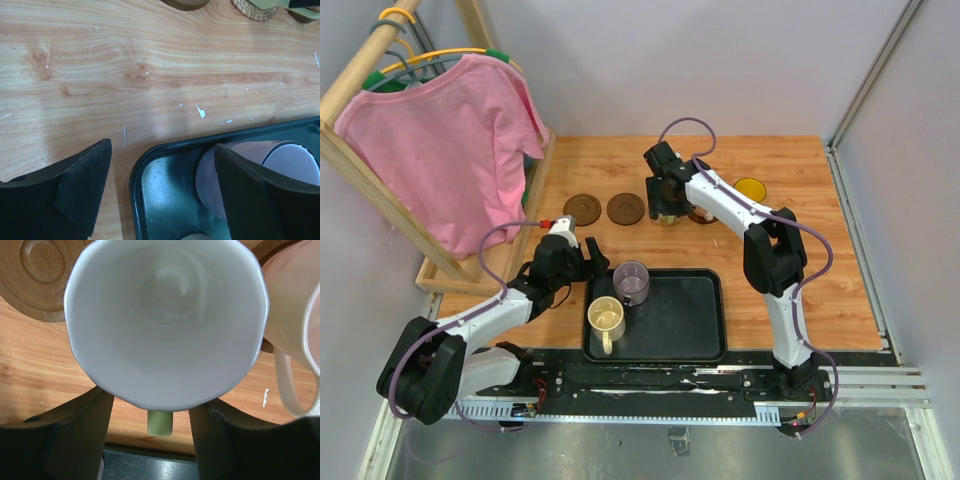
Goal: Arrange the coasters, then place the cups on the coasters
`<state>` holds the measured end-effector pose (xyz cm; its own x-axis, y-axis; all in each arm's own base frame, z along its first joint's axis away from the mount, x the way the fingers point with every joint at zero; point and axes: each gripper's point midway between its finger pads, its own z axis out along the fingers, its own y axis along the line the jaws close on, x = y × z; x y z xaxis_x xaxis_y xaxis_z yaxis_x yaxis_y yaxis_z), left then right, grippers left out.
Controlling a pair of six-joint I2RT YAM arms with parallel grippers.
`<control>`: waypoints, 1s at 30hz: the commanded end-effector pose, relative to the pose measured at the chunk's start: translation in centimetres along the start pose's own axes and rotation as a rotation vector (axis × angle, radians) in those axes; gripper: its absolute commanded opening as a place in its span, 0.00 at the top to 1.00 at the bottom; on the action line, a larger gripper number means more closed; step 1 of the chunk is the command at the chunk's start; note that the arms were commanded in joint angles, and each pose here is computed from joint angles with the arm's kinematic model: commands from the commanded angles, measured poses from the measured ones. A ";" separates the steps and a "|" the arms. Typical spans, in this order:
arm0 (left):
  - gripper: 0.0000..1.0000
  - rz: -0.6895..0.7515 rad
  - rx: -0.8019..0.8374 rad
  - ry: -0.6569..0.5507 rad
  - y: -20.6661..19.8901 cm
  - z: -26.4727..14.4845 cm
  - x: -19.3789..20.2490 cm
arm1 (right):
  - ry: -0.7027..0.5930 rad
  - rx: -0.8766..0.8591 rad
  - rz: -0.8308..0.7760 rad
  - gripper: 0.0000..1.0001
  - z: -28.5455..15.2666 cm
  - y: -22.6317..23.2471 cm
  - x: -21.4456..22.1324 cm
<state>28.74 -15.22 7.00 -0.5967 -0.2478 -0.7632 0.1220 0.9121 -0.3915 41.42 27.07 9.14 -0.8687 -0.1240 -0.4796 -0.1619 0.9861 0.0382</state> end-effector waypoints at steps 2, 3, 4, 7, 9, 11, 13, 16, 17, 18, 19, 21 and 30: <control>0.13 0.002 0.021 -0.027 -0.7 0.2 -0.9 | -0.040 -0.030 -0.002 0.37 -1.3 1.1 -1.1; 0.13 0.001 0.019 -0.028 -0.7 0.2 -0.9 | -0.042 -0.031 -0.002 0.37 -1.5 1.1 -1.1; 0.13 0.001 0.019 -0.029 -0.7 0.2 -0.9 | -0.041 -0.031 -0.003 0.37 -1.5 1.1 -1.0; 0.13 0.001 0.021 -0.030 -0.7 0.1 -1.0 | -0.042 -0.034 -0.004 0.36 -1.6 1.2 -0.9; 0.13 0.001 0.022 -0.029 -0.8 0.1 -1.0 | -0.044 -0.034 -0.005 0.36 -1.8 1.2 -0.8; 0.13 0.002 0.026 -0.027 -0.8 0.1 -0.9 | -0.047 -0.033 -0.007 0.36 -2.1 1.1 -0.7; 0.13 0.006 0.030 -0.028 -0.9 0.0 -1.0 | -0.055 -0.027 -0.007 0.35 -2.6 1.0 -0.7; 0.13 0.013 0.037 -0.045 -1.1 -0.3 -1.5 | -0.076 -0.019 -0.011 0.33 -3.5 0.9 -0.8; 0.13 0.014 0.041 -0.053 -1.2 -0.4 -1.8 | -0.085 -0.016 -0.014 0.32 -3.9 0.8 -0.8; 0.13 0.015 0.047 -0.063 -1.4 -0.5 -2.1 | -0.096 -0.015 -0.017 0.31 -4.4 0.7 -0.9; 0.12 0.016 0.053 -0.070 -1.6 -0.7 -2.3 | -0.106 -0.012 -0.020 0.30 -4.8 0.7 -0.9; 0.11 0.015 0.071 -0.084 -2.0 -1.1 -2.9 | -0.126 -0.004 -0.023 0.28 -5.9 0.4 -1.0; 0.01 0.037 0.171 -0.064 -4.3 -2.7 -2.9 | -0.211 0.035 -0.017 0.26 -9.8 -1.8 0.3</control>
<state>28.38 -16.06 10.38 -0.5471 -0.2641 -0.7943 0.1988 0.8808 -0.4298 37.75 25.39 16.26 -0.7851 -0.1134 -0.6088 -0.1742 0.9838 0.0413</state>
